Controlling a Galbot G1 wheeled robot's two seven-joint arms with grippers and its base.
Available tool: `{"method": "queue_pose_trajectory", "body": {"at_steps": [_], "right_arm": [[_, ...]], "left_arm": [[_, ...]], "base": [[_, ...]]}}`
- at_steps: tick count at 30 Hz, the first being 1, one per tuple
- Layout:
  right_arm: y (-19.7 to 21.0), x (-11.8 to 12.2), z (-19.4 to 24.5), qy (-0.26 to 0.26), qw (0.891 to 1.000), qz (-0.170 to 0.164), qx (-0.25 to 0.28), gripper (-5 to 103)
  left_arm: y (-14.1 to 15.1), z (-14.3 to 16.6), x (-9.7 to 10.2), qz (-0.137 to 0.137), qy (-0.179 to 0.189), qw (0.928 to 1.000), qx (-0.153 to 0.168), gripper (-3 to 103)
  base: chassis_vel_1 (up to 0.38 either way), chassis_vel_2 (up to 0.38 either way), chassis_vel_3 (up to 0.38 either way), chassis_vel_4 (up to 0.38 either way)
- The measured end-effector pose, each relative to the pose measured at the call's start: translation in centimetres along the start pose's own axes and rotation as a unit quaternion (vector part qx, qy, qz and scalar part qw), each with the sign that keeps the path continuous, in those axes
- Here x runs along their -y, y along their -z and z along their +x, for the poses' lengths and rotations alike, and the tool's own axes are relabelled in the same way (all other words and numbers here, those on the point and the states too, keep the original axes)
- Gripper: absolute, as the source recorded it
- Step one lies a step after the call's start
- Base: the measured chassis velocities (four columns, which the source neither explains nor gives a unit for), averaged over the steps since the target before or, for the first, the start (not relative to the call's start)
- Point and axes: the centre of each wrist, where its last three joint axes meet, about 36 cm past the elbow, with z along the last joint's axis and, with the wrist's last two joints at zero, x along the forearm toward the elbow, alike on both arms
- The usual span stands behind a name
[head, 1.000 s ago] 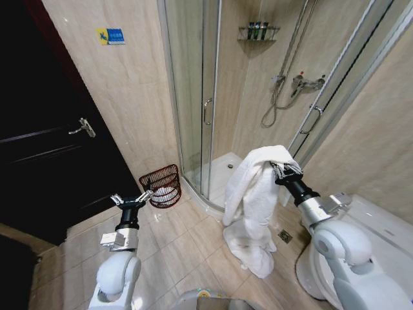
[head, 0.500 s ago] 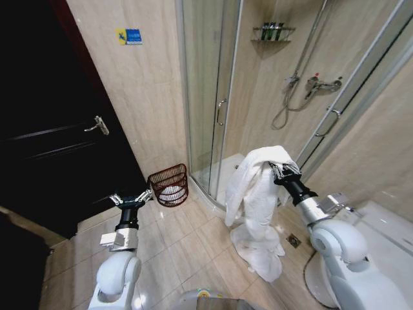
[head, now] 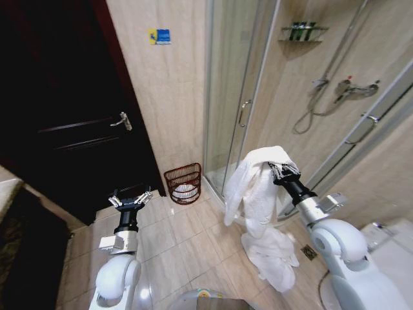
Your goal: Discard the used towel into the hamper.
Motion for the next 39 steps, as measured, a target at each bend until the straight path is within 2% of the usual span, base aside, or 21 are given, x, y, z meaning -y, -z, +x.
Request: {"method": "queue_pose_trajectory", "body": {"at_steps": [27,39], "right_arm": [[-0.46,0.53,-0.15,-0.010,1.000,-0.007,0.002,9],[-0.48,0.48,-0.19,-0.012,1.000,-0.009,0.004,9]], "left_arm": [[0.29,0.15,0.01,-0.002,0.000,1.0000,0.000,100],[0.37,0.59,0.02,-0.012,-0.007,0.9999,-0.005,100]], "base": [[0.075,0.085,-0.002,-0.004],[0.058,0.067,-0.015,-0.011]]}}
